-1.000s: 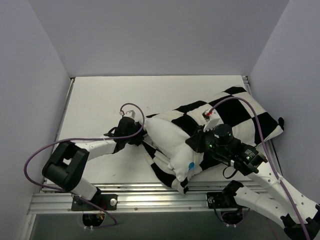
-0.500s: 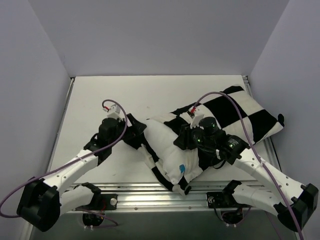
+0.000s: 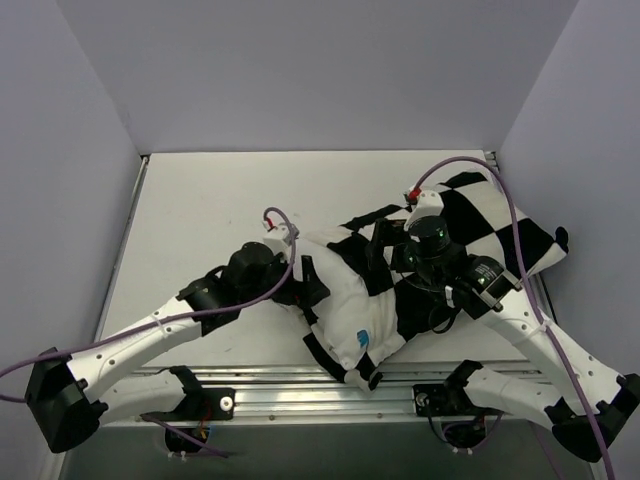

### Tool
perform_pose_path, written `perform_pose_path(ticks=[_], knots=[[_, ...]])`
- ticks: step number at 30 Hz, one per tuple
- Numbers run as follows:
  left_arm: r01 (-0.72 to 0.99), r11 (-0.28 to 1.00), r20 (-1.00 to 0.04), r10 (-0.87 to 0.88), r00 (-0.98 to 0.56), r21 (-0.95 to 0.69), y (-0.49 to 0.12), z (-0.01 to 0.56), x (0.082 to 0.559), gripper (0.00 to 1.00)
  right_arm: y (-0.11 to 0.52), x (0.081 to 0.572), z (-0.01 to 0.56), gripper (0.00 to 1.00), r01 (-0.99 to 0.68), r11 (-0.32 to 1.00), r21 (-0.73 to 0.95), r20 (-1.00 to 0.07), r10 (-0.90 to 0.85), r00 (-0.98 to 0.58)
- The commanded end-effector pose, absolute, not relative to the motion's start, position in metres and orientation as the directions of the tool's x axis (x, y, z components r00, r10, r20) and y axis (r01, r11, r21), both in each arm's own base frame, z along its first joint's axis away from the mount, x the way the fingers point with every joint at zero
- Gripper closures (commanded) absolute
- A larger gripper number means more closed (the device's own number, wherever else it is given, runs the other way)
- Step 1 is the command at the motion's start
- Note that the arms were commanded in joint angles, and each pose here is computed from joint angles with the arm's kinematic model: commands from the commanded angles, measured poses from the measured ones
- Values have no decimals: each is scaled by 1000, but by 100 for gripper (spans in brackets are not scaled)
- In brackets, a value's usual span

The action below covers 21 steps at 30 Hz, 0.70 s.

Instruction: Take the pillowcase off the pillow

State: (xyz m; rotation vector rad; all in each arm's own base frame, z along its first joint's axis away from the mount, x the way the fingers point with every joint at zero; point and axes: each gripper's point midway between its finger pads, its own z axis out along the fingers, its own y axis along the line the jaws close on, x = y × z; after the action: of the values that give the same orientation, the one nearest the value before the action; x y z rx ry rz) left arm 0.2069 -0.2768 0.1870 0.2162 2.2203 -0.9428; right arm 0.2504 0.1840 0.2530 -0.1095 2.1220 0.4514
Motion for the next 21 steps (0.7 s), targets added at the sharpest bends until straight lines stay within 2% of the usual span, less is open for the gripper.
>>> perform_pose_path(ticks=[1, 5, 10, 15, 17, 18, 20, 21], knots=[[552, 663, -751, -23, -660, -505, -312, 227, 195, 6, 125, 258, 232, 17, 4, 990, 139, -816, 116, -566], [638, 663, -804, 90, -588, -392, -333, 230, 191, 6, 103, 259, 211, 14, 95, 985, 147, -795, 175, -581], [680, 648, -788, 197, -583, -341, -353, 210, 187, 6, 95, 266, 185, 11, 142, 977, 161, -764, 215, -608], [686, 653, -747, 270, -607, -322, -365, 177, 188, 6, 115, 280, 150, 12, 61, 982, 180, -717, 173, -676], [670, 670, -716, 292, -634, -320, -367, 159, 188, 5, 133, 292, 149, 14, -20, 978, 208, -725, 140, -675], [663, 676, -707, 294, -643, -322, -367, 154, 188, 1, 139, 297, 139, 16, -36, 978, 204, -709, 122, -695], [635, 698, -694, 275, -665, -332, -366, 141, 190, 8, 156, 314, 144, 19, -93, 969, 229, -731, 108, -674], [621, 710, -690, 267, -673, -331, -364, 136, 193, 18, 165, 319, 136, 20, -116, 965, 237, -719, 94, -688]])
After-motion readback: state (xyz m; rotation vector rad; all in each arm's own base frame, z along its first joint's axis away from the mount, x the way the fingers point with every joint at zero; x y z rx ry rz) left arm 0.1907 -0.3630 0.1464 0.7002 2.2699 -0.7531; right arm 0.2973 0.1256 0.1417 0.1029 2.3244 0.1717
